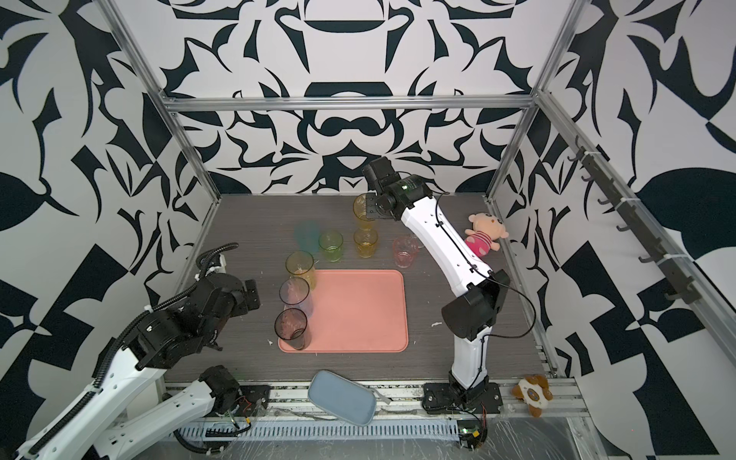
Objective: Place the glasses into the tray
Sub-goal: 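Lift the tall yellow glass with the right gripper and carry it over the tray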
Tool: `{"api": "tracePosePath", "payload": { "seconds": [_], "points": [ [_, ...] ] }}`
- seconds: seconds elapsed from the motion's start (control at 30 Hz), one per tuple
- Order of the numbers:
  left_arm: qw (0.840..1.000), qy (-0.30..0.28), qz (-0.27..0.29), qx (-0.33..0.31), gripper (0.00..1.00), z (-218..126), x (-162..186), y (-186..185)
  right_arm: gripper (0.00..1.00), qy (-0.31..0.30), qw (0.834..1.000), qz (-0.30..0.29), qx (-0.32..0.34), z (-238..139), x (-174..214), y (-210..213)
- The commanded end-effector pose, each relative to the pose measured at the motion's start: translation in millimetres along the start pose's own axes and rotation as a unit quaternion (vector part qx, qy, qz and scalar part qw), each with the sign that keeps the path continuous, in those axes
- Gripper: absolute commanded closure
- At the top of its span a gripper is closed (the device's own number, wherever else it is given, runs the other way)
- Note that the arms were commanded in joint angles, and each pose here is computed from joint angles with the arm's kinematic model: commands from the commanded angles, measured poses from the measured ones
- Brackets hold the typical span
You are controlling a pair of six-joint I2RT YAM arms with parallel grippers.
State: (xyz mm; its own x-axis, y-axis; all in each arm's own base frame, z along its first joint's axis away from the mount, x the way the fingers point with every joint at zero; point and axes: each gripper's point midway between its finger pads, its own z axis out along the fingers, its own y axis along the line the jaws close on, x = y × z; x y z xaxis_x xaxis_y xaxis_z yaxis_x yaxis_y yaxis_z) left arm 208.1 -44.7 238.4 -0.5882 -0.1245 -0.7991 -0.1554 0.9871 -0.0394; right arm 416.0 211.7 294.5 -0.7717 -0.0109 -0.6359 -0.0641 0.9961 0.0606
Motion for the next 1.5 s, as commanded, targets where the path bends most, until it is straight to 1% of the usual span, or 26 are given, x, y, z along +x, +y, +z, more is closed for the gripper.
{"api": "tracePosePath", "payload": {
  "seconds": [0.0,0.13,0.4,0.6,0.97,1.0,1.07,1.47],
  "points": [
    [1.0,0.003,0.003,-0.02,0.01,0.1,4.4,9.5,1.0,-0.018,0.999,-0.028,-0.017,-31.9,-1.2,10.8],
    [1.0,0.002,0.001,-0.021,0.0,-0.3,4.1,10.0,1.0,0.004,0.999,-0.046,-0.027,-30.2,18.5,25.7],
    [1.0,0.01,0.004,-0.019,0.01,2.2,7.0,7.2,1.0,0.045,0.997,-0.055,-0.035,-16.1,53.4,42.6],
    [1.0,0.017,0.011,-0.024,0.0,4.2,8.4,6.3,1.0,0.071,0.995,-0.058,-0.032,-3.1,73.9,46.8],
    [1.0,0.013,0.008,-0.023,0.01,3.4,7.7,7.5,1.0,0.103,0.993,-0.053,-0.032,23.6,97.6,53.3],
    [1.0,0.013,0.007,-0.024,0.01,3.4,7.6,7.7,1.0,0.113,0.991,-0.053,-0.043,25.0,102.7,58.5],
    [1.0,0.012,0.008,-0.024,0.01,3.3,7.7,7.8,1.0,0.121,0.99,-0.054,-0.046,29.2,107.2,61.5],
    [1.0,0.011,0.007,-0.024,0.0,2.7,7.4,8.4,1.0,0.157,0.985,-0.063,-0.034,53.3,130.5,67.8]
  ]
}}
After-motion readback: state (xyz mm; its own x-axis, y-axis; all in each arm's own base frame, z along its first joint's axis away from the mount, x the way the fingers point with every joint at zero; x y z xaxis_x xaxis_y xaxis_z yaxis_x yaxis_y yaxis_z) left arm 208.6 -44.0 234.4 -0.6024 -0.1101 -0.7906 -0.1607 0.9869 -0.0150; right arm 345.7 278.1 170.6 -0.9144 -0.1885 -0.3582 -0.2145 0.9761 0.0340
